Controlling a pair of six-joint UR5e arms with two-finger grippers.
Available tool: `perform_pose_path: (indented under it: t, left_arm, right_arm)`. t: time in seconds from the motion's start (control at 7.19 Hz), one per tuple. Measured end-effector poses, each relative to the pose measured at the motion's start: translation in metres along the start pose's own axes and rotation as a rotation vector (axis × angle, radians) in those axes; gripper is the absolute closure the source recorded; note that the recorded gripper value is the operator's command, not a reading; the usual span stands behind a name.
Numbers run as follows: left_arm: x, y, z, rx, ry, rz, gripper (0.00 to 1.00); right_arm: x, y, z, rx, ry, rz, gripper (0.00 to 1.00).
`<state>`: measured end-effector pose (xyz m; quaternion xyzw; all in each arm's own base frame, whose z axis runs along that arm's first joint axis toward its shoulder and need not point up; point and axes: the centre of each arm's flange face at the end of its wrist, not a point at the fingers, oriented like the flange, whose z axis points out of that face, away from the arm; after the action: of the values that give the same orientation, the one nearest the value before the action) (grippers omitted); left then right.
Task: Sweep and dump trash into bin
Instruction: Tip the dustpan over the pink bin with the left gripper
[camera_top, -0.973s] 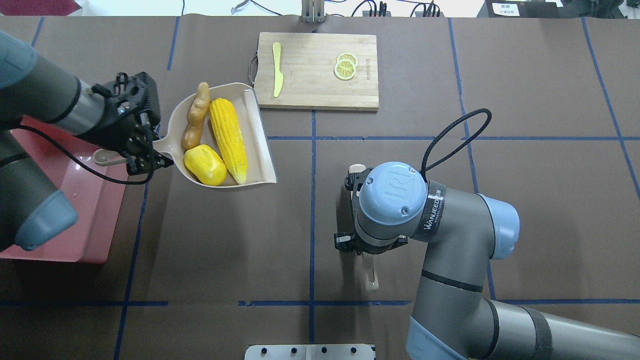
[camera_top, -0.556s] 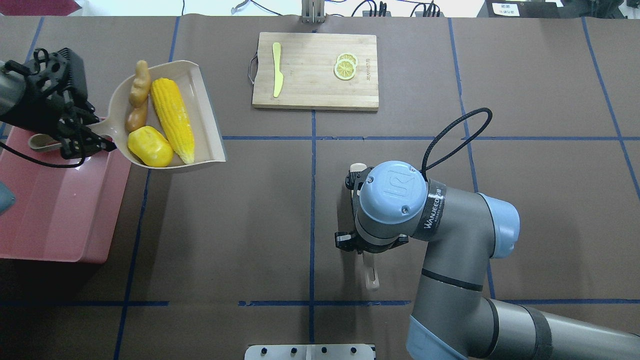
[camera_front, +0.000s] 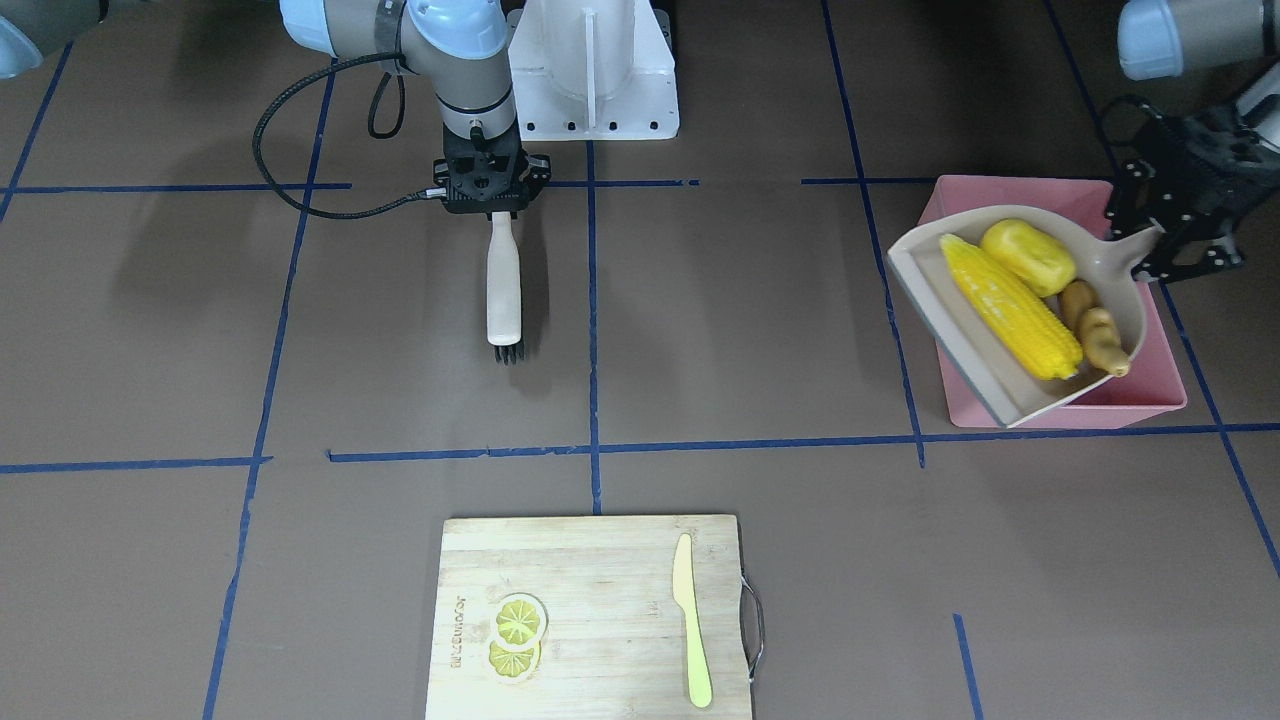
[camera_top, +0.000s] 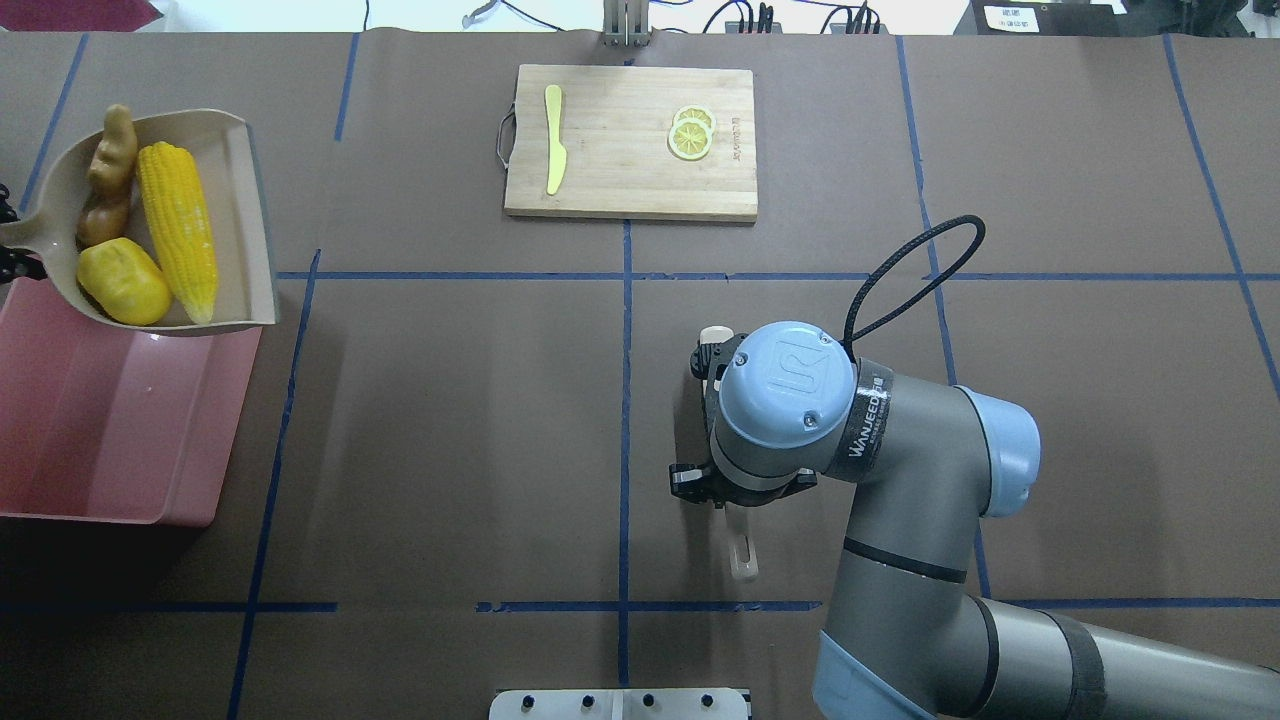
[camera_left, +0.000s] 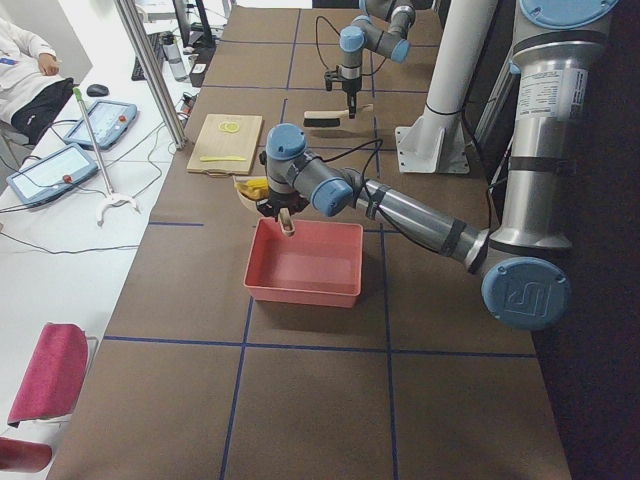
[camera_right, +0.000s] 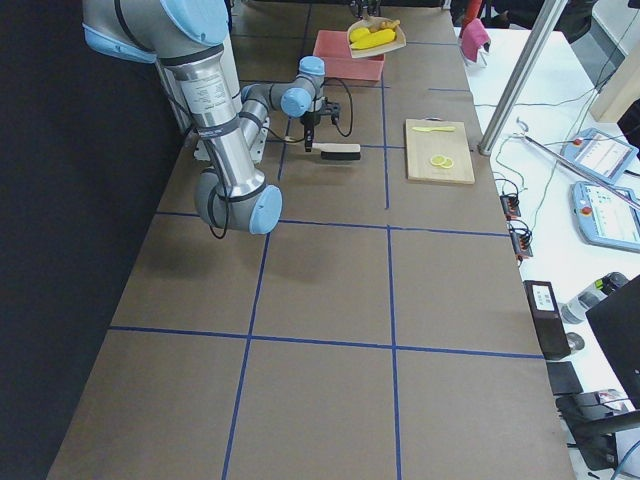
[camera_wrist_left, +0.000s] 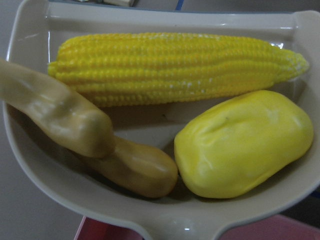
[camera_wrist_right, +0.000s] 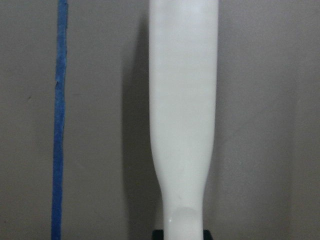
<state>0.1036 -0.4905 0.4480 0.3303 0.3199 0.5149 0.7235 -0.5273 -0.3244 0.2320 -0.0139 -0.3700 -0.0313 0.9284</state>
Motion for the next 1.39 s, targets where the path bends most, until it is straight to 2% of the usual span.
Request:
perform_pose_path:
  t: [0.42,0.69,0.97,1.39]
  left_arm:
    - [-0.036,0.074,-0.013,-0.089,-0.003,0.066,1.0]
    - [-0.046,0.114,-0.019,-0.159,-0.036,0.101,1.0]
    - [-0.044,0.132,-0.023,-0.258,-0.078,0.169,1.0]
    - [-0.045,0.135,-0.023,-0.401,-0.075,0.32,1.0]
  right_arm:
    - [0.0,0.001,-0.001,0.0,-0.002,0.0,1.0]
    - [0.0,0.001,0.0,-0.001,-0.001,0.0,1.0]
    - [0.0,0.003,0.002,-0.004,0.002,-0.001,1.0]
    - [0.001,0.006,0.007,-0.008,0.008,-0.001,1.0]
